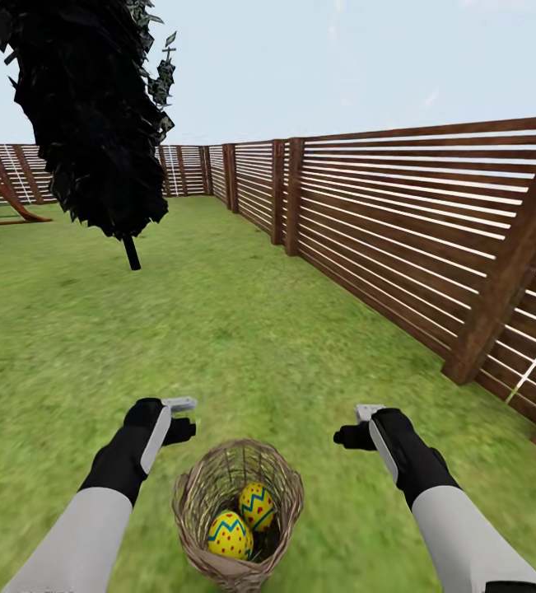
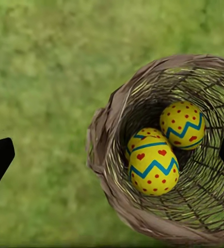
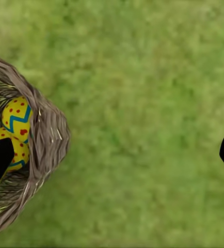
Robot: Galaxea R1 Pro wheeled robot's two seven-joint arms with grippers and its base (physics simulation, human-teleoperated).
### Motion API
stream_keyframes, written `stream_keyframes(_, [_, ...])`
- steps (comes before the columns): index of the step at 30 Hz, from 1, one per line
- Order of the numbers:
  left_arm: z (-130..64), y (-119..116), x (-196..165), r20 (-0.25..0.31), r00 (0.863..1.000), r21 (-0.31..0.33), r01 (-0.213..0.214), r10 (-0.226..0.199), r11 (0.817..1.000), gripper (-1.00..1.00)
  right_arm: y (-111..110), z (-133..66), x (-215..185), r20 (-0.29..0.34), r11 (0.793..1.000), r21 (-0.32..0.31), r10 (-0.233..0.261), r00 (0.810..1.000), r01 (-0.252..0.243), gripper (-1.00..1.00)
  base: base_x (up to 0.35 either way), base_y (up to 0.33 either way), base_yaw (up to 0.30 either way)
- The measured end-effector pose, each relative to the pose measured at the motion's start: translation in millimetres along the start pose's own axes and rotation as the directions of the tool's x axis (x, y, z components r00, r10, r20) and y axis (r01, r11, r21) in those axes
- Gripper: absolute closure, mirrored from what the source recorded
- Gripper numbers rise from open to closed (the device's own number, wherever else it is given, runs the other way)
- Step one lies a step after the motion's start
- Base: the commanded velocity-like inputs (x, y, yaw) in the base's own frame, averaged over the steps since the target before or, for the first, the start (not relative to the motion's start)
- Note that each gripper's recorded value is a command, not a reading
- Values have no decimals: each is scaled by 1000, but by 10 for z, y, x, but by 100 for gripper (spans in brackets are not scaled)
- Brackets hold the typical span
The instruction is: Take the three Easter eggs out of the wicker basket on the lawn in the garden, then place them on the lawn next to a single tree (choose any tree) so that all three eggs are next to the same tree and none are left in the basket.
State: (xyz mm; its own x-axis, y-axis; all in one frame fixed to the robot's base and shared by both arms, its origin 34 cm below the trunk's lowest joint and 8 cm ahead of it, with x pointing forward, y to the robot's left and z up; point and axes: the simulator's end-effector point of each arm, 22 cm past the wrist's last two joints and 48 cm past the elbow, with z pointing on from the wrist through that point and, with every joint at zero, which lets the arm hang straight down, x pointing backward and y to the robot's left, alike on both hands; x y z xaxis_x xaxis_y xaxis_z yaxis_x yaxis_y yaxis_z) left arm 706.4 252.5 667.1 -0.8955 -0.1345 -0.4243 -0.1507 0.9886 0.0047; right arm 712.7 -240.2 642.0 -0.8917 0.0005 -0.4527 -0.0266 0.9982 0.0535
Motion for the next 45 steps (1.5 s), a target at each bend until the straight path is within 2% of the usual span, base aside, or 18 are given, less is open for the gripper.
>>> stream_keyframes(6, [136, -16, 131, -20, 1000, 2, 0, 0, 1000, -100, 5, 72, 15, 11, 1000, -1, -1, 1000, 1, -100, 0, 0, 0])
stream_keyframes(12, [470, -30, 639, -130, 991, -1, -11, 11, 1000, -100, 6, 162, 68, 13, 1000, -4, -1, 1000, 1, -100, 0, 0, 0])
stream_keyframes(13, [513, -56, 704, -142, 990, 9, -2, 3, 1000, -100, 8, 179, 81, 13, 1000, -5, -1, 1000, 1, -100, 0, 0, 0])
stream_keyframes(19, [619, -82, 781, -149, 989, 34, 29, -23, 999, -100, 5, 276, 147, 12, 1000, -6, -2, 1000, 2, -100, 0, 0, 0])
stream_keyframes(25, [709, -65, 813, -142, 990, 34, 31, -26, 999, -100, 5, 375, 217, 12, 1000, -6, -3, 1000, 3, -100, 0, 0, 0])
stream_keyframes(32, [802, 97, 781, -116, 993, 14, 38, -36, 999, -100, -3, 488, 296, 12, 1000, -6, -4, 1000, 4, -100, 0, 0, 0])
stream_keyframes(45, [1022, 154, 914, -112, 993, 8, 39, -38, 999, -100, -40, 697, 442, 15, 1000, -2, -4, 1000, 4, -100, 0, 0, 0])
